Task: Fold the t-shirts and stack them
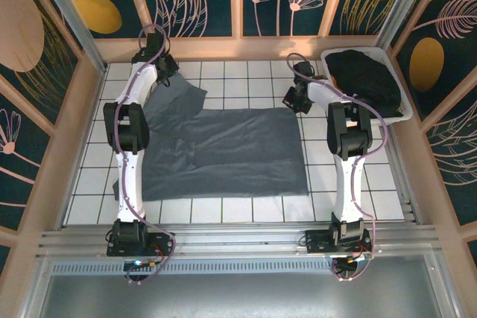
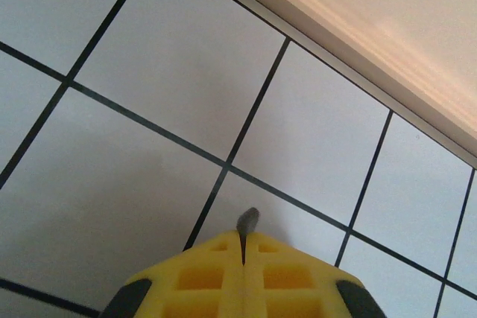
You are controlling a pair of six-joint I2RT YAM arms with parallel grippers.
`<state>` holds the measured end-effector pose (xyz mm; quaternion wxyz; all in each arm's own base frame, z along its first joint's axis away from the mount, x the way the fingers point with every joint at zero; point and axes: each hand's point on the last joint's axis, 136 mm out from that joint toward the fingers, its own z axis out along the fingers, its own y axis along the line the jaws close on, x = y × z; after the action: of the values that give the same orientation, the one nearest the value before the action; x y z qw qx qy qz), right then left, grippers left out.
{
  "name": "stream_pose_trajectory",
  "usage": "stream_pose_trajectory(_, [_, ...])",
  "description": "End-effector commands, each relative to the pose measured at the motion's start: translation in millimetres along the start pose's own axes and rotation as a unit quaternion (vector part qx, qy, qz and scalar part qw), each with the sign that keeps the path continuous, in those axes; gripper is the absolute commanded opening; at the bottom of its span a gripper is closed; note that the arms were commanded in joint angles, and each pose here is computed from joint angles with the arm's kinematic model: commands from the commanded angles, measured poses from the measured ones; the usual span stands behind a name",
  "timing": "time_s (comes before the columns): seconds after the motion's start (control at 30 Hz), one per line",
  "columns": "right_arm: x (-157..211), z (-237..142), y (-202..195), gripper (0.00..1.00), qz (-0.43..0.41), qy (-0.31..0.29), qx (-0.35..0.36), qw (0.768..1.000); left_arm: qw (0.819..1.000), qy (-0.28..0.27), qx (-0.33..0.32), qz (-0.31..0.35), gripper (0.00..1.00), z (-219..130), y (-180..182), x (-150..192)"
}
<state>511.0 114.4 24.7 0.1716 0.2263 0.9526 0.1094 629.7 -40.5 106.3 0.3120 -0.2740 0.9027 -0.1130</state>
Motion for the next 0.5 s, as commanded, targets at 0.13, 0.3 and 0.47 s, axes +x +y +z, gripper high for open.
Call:
stream_pose_trajectory(0.13, [-10.1,-40.4,22.5,0.00,-0.013,-0.034,-0.039,0.999,0.999,-0.015,0.027,0.023,0.00,-78.3,-11.8,-7.4])
stream_pose_trajectory(0.3, [1.1,-68.6,24.9,0.00,-0.024,-0.047,-0.050,0.997,0.999,-0.013,0.044,0.014,0.00,-133.6,3.0,18.4])
stream_pose_trajectory(0.47, [25.0,-88.4,14.4,0.00,-0.022,-0.051,-0.053,0.997,0.999,-0.044,0.013,-0.020,0.00,-192.6,46.0,48.8])
